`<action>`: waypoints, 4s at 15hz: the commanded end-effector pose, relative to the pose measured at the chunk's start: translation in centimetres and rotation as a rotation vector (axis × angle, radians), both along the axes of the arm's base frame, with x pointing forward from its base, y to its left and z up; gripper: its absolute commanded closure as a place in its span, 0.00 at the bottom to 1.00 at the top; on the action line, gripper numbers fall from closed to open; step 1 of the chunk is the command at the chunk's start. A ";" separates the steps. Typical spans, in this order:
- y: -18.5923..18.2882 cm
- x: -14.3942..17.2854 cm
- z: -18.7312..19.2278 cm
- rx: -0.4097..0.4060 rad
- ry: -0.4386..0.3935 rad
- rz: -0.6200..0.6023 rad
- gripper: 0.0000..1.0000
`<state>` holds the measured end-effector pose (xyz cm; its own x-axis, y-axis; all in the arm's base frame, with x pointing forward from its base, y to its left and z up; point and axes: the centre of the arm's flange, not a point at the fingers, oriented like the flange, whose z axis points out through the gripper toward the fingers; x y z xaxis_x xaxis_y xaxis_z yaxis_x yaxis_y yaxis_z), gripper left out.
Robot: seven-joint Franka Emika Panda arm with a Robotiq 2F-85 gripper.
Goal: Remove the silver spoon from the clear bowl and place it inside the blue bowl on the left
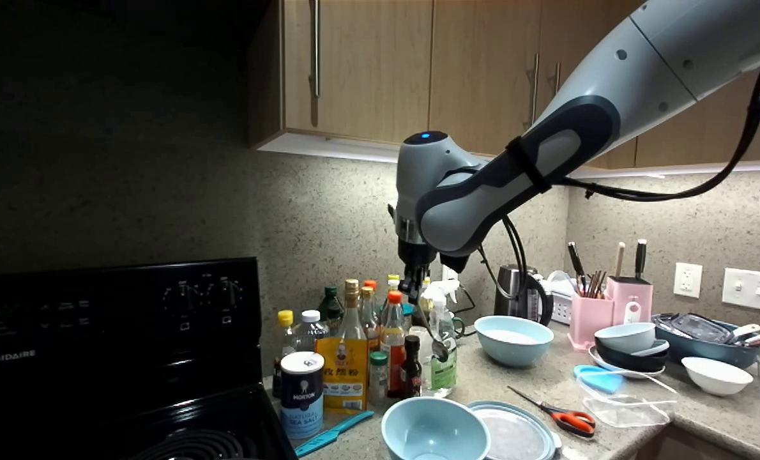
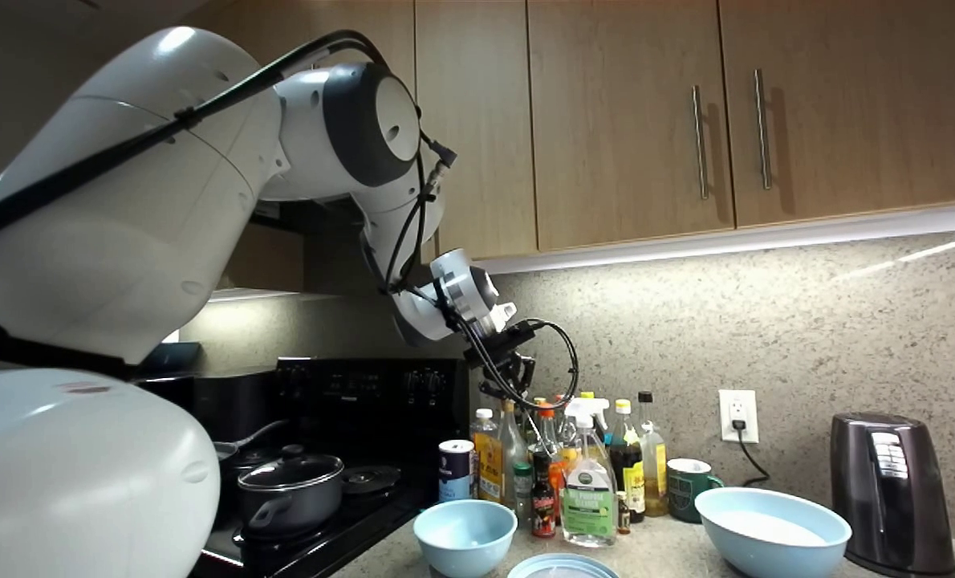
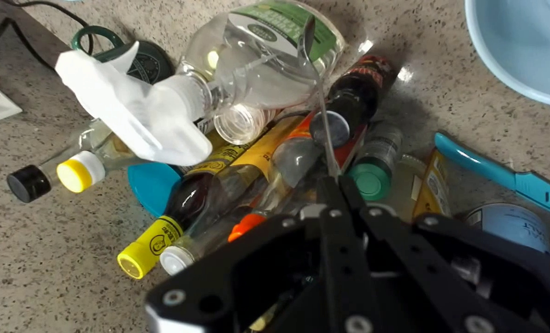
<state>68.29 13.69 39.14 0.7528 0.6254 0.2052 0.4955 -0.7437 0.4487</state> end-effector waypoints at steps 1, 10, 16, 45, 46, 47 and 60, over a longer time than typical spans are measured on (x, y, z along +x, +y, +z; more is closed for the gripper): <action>-0.1 0.0 0.0 -0.001 -0.001 -0.002 0.98; 6.5 -3.8 -1.5 -0.040 0.032 0.116 0.99; 6.5 -2.6 -2.0 -0.029 0.040 0.090 0.99; 16.1 -12.3 -0.4 -0.396 -0.149 0.141 0.98; 16.4 -12.8 -0.2 -0.398 -0.150 0.137 0.98; 16.4 -12.9 -0.2 -0.398 -0.151 0.136 0.98; 17.7 -13.8 -9.6 -0.112 -0.028 0.244 0.99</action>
